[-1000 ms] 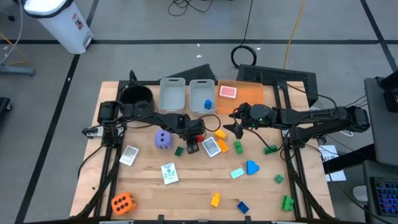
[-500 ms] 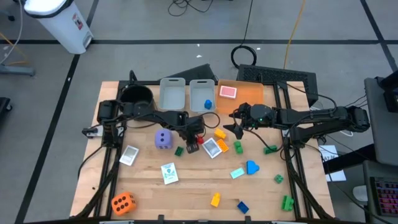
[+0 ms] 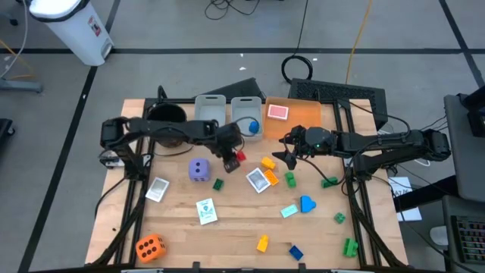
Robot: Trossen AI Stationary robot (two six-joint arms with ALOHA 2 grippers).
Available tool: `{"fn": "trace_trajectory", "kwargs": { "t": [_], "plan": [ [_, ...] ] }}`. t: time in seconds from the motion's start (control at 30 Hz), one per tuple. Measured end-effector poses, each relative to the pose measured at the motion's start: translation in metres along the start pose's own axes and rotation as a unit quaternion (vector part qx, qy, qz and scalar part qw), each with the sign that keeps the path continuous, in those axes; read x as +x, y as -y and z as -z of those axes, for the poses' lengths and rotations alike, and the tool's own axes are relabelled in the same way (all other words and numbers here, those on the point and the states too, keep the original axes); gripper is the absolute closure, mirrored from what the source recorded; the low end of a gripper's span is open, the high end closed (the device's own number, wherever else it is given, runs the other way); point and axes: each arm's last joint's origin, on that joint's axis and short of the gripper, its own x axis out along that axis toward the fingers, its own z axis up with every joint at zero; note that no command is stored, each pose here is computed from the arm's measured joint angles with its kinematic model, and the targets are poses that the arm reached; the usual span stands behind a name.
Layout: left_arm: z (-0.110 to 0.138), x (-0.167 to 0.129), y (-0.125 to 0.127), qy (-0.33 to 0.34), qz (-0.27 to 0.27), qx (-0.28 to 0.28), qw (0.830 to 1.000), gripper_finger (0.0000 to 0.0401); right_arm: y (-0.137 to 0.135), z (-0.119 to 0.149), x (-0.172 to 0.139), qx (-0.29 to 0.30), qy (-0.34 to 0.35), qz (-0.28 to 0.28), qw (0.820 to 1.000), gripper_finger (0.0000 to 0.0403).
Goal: Pick & Place Toys
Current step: Put the red gamepiece into the right gray bin
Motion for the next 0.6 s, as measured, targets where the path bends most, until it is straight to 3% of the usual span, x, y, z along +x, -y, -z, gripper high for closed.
{"fn": "trace_trajectory", "kwargs": {
  "t": [0.2,0.4,0.6],
  "plan": [
    [-0.023,-0.042,-0.007,0.015,-0.027,-0.005,1.000,0.0287,0.000,-0.001,0.000,0.000,0.002,-0.002,1.000,0.0046],
    [-0.055,-0.081,-0.013,0.090,-0.047,-0.018,0.995,0.0285,0.000,-0.001,0.000,0.000,0.003,-0.002,1.000,0.0046],
    [-0.072,-0.103,-0.029,0.141,-0.074,-0.033,0.987,0.0287,0.000,-0.001,0.000,-0.010,0.003,-0.001,1.000,0.0046]
  ]
}}
